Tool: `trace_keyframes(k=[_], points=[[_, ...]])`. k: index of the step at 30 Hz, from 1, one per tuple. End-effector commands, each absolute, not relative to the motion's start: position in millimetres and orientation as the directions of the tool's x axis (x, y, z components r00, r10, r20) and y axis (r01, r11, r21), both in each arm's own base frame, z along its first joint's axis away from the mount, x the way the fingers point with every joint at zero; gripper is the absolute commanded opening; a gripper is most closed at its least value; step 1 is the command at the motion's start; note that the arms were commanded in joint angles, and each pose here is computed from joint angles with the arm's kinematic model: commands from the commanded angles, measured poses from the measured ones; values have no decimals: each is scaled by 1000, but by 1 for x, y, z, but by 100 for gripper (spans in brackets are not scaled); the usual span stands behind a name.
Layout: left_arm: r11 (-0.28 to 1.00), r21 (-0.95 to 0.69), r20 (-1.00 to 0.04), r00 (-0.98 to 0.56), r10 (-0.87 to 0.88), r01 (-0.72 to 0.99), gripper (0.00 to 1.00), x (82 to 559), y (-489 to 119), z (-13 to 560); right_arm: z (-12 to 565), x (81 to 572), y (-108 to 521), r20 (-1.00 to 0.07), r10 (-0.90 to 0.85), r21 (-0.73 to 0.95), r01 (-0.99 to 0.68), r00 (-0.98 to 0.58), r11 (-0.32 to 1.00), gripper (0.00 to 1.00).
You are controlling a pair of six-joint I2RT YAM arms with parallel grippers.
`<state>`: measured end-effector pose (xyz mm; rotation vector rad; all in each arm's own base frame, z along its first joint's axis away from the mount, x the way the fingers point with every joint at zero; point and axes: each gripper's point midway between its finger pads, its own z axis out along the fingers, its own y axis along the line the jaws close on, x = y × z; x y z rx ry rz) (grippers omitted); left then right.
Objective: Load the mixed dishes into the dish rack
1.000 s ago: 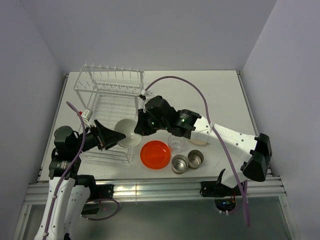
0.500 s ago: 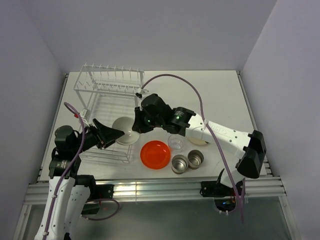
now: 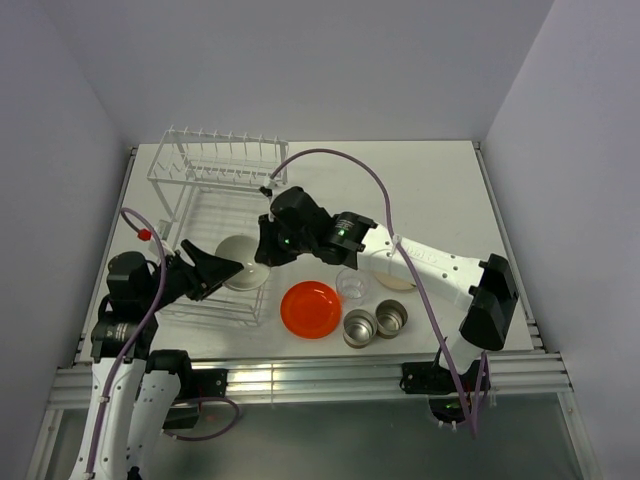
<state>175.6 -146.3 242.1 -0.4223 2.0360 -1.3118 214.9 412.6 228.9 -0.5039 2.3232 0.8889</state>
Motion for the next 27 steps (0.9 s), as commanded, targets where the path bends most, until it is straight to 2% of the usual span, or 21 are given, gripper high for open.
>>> trace_keyframes(k=[1, 3, 9, 15, 16, 22, 27], points=[[462, -865, -463, -670, -580, 197, 0, 173, -145, 275, 259, 224, 426, -706, -74, 492, -563, -704, 664, 16], [458, -866, -461, -669, -582, 199, 0, 173, -145, 275, 259, 224, 425, -704, -72, 496, -562, -706, 662, 17], [453, -865, -470, -660, -586, 215, 0, 169, -145, 276, 260, 226, 424, -701, -56, 521, -563, -711, 641, 38], [453, -863, -476, -654, -587, 222, 0, 167, -145, 279, 260, 227, 419, -694, -33, 553, -561, -720, 616, 51], [454, -864, -476, -654, -588, 220, 0, 167, -145, 278, 262, 227, 419, -695, -27, 559, -564, -718, 608, 57], [467, -861, -474, -651, -593, 201, 0, 168, -142, 274, 268, 227, 414, -704, -13, 567, -573, -710, 592, 64], [535, -829, -508, -619, -599, 162, 0, 172, -132, 271, 277, 230, 407, -721, 15, 565, -575, -692, 592, 71]])
